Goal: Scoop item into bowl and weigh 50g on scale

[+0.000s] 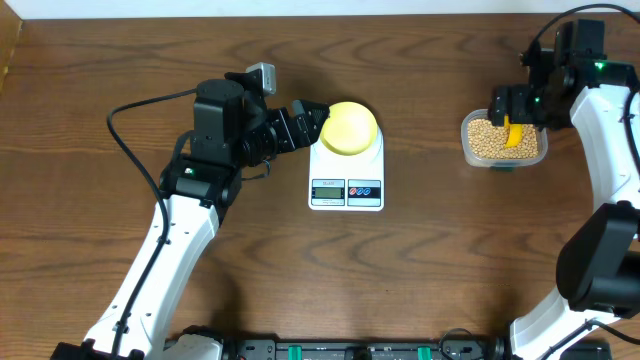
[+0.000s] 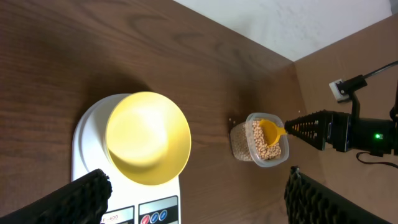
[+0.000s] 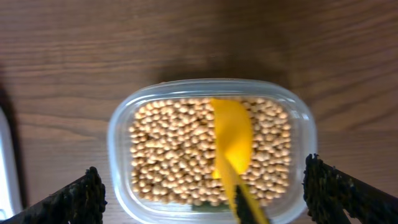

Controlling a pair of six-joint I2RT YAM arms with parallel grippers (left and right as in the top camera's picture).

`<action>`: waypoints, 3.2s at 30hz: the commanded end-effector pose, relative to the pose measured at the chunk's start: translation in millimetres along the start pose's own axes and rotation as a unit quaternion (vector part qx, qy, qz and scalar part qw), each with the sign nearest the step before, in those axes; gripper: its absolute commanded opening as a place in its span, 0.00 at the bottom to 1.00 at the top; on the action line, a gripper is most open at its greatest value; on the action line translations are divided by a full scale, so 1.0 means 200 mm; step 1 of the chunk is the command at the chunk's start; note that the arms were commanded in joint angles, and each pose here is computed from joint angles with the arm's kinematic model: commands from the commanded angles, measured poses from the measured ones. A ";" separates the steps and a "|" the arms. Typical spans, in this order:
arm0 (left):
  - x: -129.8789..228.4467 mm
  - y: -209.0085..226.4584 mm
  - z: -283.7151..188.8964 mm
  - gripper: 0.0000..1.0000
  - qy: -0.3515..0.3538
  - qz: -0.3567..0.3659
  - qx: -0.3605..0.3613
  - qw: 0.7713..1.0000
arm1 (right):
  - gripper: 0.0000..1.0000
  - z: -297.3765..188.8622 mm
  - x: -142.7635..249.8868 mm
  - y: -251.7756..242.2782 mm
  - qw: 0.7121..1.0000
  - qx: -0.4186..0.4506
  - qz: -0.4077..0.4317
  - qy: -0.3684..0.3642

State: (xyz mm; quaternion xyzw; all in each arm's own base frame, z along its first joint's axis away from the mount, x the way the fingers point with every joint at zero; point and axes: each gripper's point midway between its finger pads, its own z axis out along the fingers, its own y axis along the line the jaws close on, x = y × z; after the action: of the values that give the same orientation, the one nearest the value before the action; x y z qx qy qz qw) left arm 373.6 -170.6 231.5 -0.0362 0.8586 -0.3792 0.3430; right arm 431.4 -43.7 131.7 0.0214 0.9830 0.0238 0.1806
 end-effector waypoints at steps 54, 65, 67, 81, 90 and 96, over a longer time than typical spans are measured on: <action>0.28 0.14 0.02 0.91 0.063 0.250 -0.218 0.941 | 0.99 -0.07 -0.04 -0.05 1.000 0.024 -0.005 -0.018; 0.56 0.22 0.20 0.91 0.160 0.338 -0.245 0.894 | 0.99 -0.07 -0.04 -0.05 1.000 0.024 -0.006 -0.018; 0.63 0.21 0.25 0.91 0.179 0.358 -0.239 0.885 | 0.99 -0.07 -0.04 -0.05 1.000 0.024 -0.005 -0.018; 0.77 -0.14 0.48 0.99 0.126 0.414 -0.137 0.891 | 0.99 -0.07 -0.04 -0.05 1.000 0.024 -0.006 -0.018; 0.72 -0.32 0.53 0.97 0.080 0.394 -0.068 0.913 | 0.99 -0.07 -0.04 -0.05 1.000 0.024 -0.006 -0.018; 0.75 -0.35 0.53 0.98 0.089 0.369 -0.050 0.924 | 0.99 -0.07 -0.04 -0.05 1.000 0.024 -0.006 -0.018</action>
State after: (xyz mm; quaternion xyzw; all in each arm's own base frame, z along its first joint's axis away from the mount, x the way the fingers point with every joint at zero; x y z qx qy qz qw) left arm 313.4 -325.4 135.9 0.3126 0.8554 -0.1536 0.3834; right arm 431.0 -51.9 131.5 0.0258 0.9833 0.0056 0.1800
